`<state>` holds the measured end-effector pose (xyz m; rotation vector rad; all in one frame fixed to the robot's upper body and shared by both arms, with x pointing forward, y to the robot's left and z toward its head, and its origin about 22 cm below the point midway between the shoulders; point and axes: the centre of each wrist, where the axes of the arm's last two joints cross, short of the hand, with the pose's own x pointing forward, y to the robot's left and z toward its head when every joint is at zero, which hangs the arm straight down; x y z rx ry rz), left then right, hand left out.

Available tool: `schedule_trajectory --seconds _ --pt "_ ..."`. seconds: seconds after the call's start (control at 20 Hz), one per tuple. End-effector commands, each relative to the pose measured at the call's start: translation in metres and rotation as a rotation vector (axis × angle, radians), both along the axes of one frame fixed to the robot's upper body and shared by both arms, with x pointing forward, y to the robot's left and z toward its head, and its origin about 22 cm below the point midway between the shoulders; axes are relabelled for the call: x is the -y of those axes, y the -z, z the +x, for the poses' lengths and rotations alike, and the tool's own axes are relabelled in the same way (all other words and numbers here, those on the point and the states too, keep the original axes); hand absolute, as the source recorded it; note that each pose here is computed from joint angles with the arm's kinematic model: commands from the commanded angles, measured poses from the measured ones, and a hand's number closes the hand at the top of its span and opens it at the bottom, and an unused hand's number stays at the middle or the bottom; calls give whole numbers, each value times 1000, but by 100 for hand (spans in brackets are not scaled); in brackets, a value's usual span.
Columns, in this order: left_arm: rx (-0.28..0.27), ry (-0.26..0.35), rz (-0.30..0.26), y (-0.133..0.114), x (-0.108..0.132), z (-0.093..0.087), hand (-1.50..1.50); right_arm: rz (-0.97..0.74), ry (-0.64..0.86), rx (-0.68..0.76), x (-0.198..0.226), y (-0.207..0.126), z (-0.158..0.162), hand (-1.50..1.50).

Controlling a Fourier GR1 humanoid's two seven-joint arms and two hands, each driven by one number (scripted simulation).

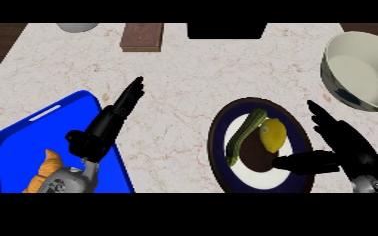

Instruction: Pick the lemon from the plate and place it in the bowl

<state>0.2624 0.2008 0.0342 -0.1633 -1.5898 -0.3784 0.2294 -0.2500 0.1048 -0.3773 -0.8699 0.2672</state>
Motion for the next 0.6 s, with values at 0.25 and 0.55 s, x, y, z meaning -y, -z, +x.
schedule_trajectory --seconds 0.25,0.55 --pt "11 8 3 -17 -14 3 0 -92 123 16 -22 10 -4 -150" --pt "-2 -5 -9 -2 -6 -1 0 -176 138 -36 -15 46 -8 -150"
